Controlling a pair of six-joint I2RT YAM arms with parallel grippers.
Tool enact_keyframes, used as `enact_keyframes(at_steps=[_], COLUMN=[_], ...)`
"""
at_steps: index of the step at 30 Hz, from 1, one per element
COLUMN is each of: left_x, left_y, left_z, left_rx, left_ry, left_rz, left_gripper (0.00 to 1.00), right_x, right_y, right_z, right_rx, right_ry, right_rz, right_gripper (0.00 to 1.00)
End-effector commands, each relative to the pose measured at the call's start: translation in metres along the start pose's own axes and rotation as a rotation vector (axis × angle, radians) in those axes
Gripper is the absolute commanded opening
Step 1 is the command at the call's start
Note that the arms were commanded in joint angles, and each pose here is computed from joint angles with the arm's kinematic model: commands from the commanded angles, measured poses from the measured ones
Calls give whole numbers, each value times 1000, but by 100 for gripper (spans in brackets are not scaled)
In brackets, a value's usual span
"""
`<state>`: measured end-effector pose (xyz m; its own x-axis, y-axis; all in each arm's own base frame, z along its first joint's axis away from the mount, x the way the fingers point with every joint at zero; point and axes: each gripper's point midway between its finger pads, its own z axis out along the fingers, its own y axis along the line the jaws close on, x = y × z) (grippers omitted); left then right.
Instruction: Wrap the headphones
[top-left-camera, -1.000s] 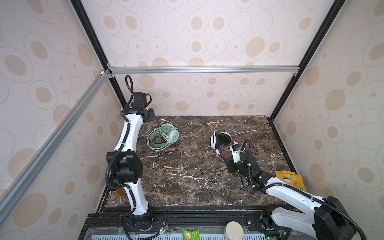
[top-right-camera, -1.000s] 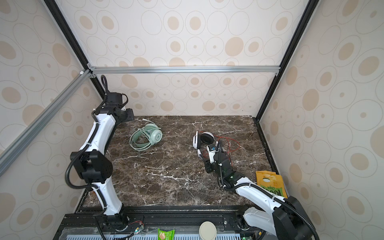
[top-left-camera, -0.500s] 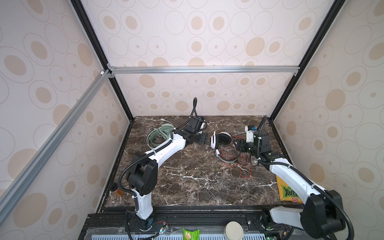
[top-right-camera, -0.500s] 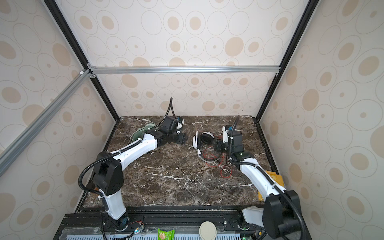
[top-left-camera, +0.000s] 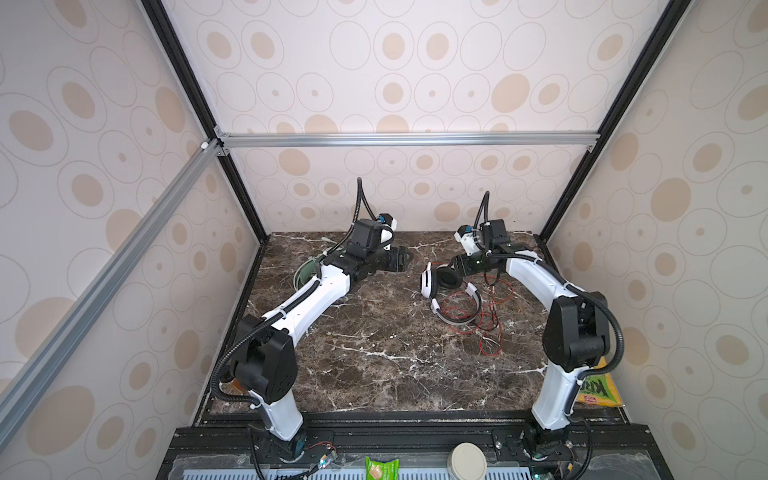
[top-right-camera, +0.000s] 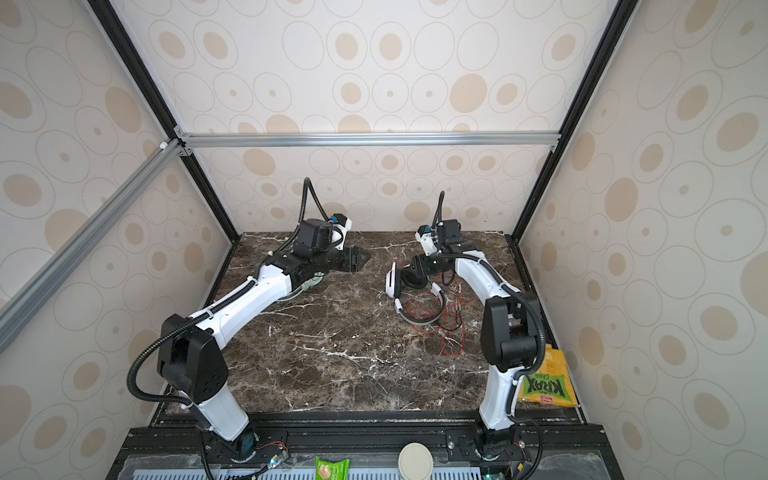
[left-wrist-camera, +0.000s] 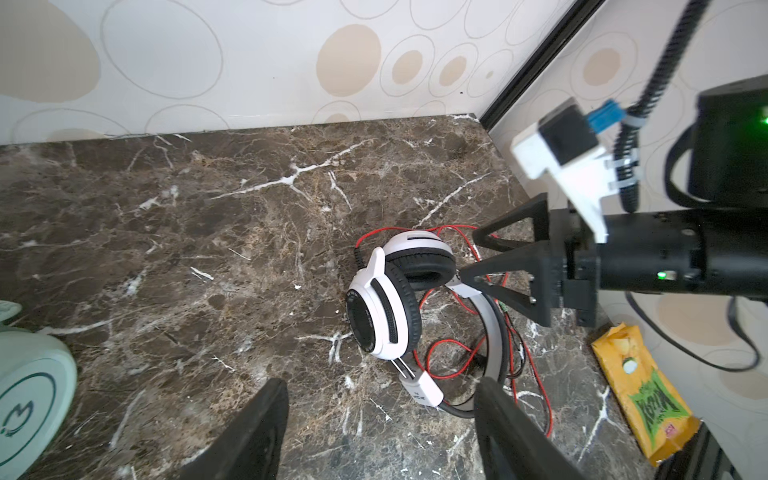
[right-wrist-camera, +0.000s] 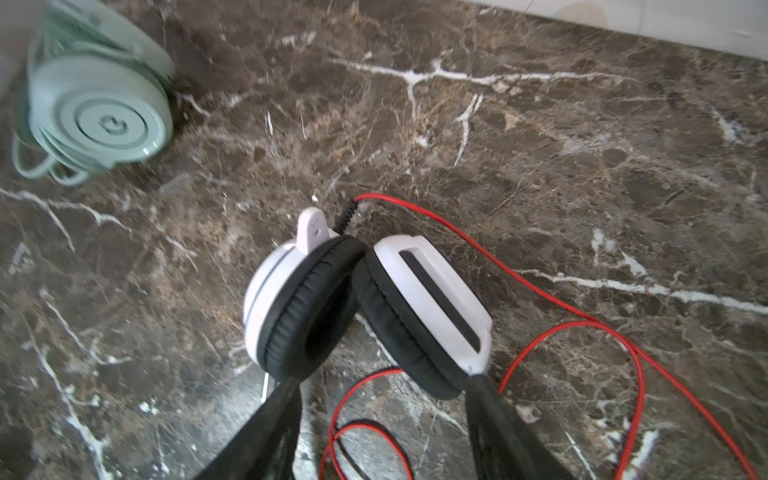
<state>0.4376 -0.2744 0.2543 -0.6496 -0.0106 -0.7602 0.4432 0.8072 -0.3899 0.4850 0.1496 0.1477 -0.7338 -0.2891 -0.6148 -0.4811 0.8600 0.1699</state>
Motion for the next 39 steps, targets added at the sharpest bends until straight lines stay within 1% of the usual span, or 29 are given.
enact_keyframes(at_steps=[1,4,6,9,12,17,22,24,27,29,31,32,34,36,37,39], left_x=[-16,-20,-22,-28,-34,-40,-39,-35,-29,-23,-20,-19,-16,-13,-12,-10], left_y=[-4,0,2,14,23,21,24,26,36,38,37,37,35,37,38,38], left_z=[-16,-20,-21,-25,-31,-35,-35,-31,-24,-17,-14,-12,-10,-8,-6,-3], left_rx=[60,88,102,76,48,46,37,33,-1,-10,-7,-8,-16,-28,-30,-29], left_ry=[-49,-60,-63,-78,-90,-96,-91,-80,-62,-39,-29,-24,-18,-10,-3,8], left_rz=[-38,-67,-79,-88,-89,-77,-76,-79,-79,-84,-83,-82,-72,-66,-69,-75], left_gripper=[71,70,70,70,70,70,70,70,70,70,70,70,70,71,70,71], right_x=[15,15,15,17,19,19,18,14,8,3,-2,-5,-8,-9,-8,-2], right_y=[-7,-11,-15,-21,-23,-22,-22,-23,-18,-14,-13,-14,-13,-16,0,4], right_z=[14,30,40,52,59,68,73,72,65,57,47,40,27,10,9,0], right_rx=[-10,-29,-33,-29,-41,-48,-17,1,6,27,90,133,190,265,266,339], right_ry=[113,154,175,204,227,236,225,201,165,129,75,40,-26,-106,-126,-168], right_rz=[-150,-174,-187,-210,-237,-252,-227,-183,-103,-52,11,63,185,351,384,518], right_gripper=[72,79,80,80,79,77,71,65,52,48,50,52,53,54,54,56])
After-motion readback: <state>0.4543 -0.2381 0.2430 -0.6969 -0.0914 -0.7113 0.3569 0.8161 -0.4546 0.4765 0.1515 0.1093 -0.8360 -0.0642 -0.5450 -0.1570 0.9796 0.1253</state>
